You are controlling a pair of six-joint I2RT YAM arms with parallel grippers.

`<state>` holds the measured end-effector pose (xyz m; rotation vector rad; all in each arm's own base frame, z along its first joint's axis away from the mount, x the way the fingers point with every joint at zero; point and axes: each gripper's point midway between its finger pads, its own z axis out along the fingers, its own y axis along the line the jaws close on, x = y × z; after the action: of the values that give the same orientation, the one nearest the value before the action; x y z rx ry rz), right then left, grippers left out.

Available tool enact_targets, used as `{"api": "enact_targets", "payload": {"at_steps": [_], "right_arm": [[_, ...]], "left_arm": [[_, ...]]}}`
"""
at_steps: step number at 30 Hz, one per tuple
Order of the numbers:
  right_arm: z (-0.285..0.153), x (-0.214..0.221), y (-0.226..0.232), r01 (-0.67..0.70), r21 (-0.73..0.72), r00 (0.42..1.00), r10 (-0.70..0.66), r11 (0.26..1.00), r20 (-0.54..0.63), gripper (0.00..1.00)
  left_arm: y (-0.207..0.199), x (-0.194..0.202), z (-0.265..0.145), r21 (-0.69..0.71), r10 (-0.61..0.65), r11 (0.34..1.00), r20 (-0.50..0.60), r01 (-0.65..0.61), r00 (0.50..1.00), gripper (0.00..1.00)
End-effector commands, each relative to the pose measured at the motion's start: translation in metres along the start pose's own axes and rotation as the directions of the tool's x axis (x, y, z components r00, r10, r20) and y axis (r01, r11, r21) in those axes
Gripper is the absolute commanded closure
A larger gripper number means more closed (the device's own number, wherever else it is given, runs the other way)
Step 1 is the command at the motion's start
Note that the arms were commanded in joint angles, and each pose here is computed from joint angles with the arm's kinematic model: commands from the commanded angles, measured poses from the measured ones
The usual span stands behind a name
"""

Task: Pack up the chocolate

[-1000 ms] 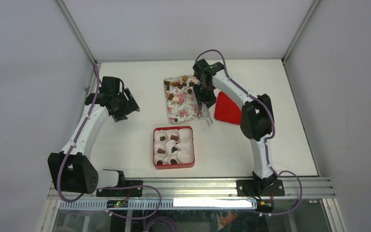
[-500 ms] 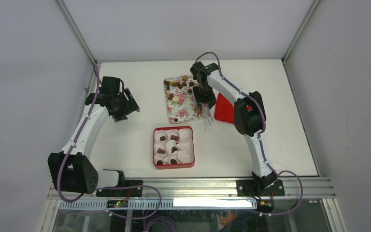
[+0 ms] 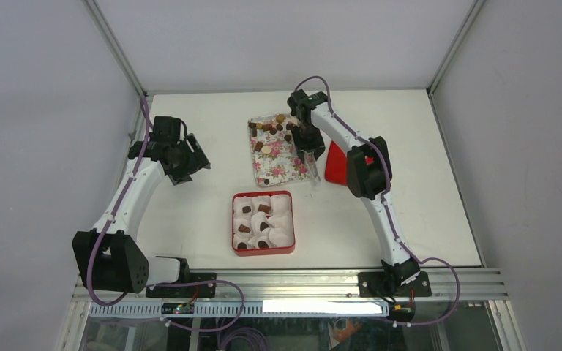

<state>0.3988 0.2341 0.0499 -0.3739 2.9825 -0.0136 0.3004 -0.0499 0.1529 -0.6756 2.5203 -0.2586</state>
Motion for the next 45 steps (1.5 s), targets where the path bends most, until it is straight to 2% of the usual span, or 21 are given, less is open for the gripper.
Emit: {"api": "enact_targets", "payload": {"at_steps": [1,6,11,18,22,29,33,37,45], "right_arm": [[-0.02,-0.015,0.003,0.017,-0.034,0.998,-0.014,0.999,0.06,0.54],[-0.036,-0.013,0.008,0.03,-0.069,0.995,-0.023,0.997,0.093,0.76],[-0.051,-0.004,0.015,0.063,-0.078,0.993,-0.054,0.995,0.108,0.83],[-0.103,0.027,0.033,0.122,-0.139,0.982,-0.1,0.983,0.158,0.87],[-0.126,0.072,0.04,0.168,-0.158,0.979,-0.146,0.973,0.143,0.87],[-0.133,0.175,0.059,0.225,-0.208,0.974,-0.227,0.952,0.016,0.86],[-0.123,0.215,0.068,0.278,-0.2,0.952,-0.298,0.939,-0.076,0.84],[-0.115,0.229,0.075,0.306,-0.202,0.938,-0.331,0.93,-0.102,0.82],[-0.105,0.22,0.085,0.315,-0.203,0.935,-0.34,0.927,-0.102,0.79]], "left_arm": [[-0.002,-0.011,-0.007,0.022,-0.003,1.0,0.053,0.002,0.999,0.32],[-0.003,-0.011,-0.007,0.024,-0.009,1.0,0.052,0.008,0.999,0.32],[-0.003,-0.009,-0.003,0.022,-0.01,1.0,0.034,0.009,0.999,0.32],[-0.002,-0.01,-0.004,0.019,-0.001,1.0,0.043,0.0,0.999,0.32],[-0.002,-0.01,-0.004,0.019,-0.002,1.0,0.044,0.001,0.999,0.32],[-0.005,-0.012,-0.004,0.025,-0.002,1.0,0.042,0.001,0.999,0.32],[-0.005,-0.012,-0.004,0.028,0.001,1.0,0.041,-0.002,0.999,0.32],[-0.006,-0.01,-0.002,0.03,0.004,1.0,0.034,-0.005,0.999,0.32],[-0.005,-0.011,-0.003,0.03,-0.005,1.0,0.039,0.004,0.999,0.32]]}}
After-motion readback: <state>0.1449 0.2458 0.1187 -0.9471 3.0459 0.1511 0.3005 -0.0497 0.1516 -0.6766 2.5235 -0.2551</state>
